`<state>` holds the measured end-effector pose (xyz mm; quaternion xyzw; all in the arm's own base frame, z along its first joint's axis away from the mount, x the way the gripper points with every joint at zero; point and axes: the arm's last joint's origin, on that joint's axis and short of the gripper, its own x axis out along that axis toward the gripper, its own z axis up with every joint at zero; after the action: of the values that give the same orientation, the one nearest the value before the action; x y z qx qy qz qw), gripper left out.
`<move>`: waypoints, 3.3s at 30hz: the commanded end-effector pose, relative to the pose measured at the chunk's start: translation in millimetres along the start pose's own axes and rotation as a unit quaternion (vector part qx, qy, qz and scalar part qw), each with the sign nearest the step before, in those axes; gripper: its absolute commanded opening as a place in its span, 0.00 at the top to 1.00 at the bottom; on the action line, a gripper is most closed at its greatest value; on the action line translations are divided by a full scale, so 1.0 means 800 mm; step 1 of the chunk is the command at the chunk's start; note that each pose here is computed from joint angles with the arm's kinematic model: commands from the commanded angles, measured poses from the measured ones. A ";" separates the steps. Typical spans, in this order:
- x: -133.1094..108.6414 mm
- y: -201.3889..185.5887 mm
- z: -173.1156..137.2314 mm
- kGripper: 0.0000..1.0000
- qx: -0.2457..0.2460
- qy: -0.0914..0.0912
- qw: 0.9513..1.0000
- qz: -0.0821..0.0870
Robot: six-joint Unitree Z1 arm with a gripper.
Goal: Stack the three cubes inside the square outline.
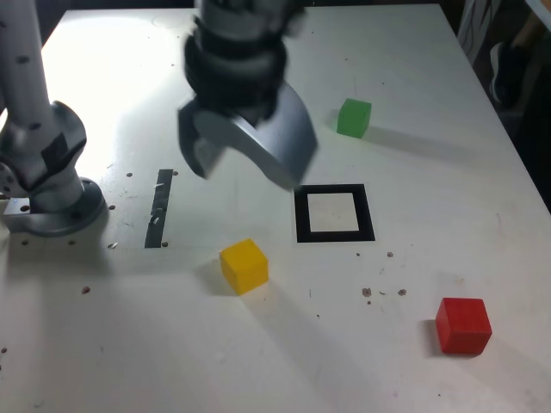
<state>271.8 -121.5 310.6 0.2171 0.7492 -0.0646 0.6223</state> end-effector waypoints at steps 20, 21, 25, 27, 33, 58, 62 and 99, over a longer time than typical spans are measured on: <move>-0.087 0.030 0.169 0.06 -0.075 -0.186 0.979 -0.029; -0.087 0.030 0.171 0.06 -0.078 -0.186 0.979 -0.033; -0.081 0.019 0.188 0.06 -0.087 -0.183 0.977 -0.064; -0.075 0.009 0.200 0.06 -0.090 -0.180 0.976 -0.083; -0.051 -0.010 0.226 0.06 -0.114 -0.155 0.975 -0.113; 0.044 -0.028 0.266 0.14 -0.166 -0.038 0.980 -0.099; 0.049 -0.029 0.270 0.19 -0.168 -0.035 0.980 -0.097; -0.009 0.002 0.225 0.87 -0.144 -0.086 0.984 -0.051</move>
<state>446.4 -199.4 256.6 0.0778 0.7087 -0.0042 0.7012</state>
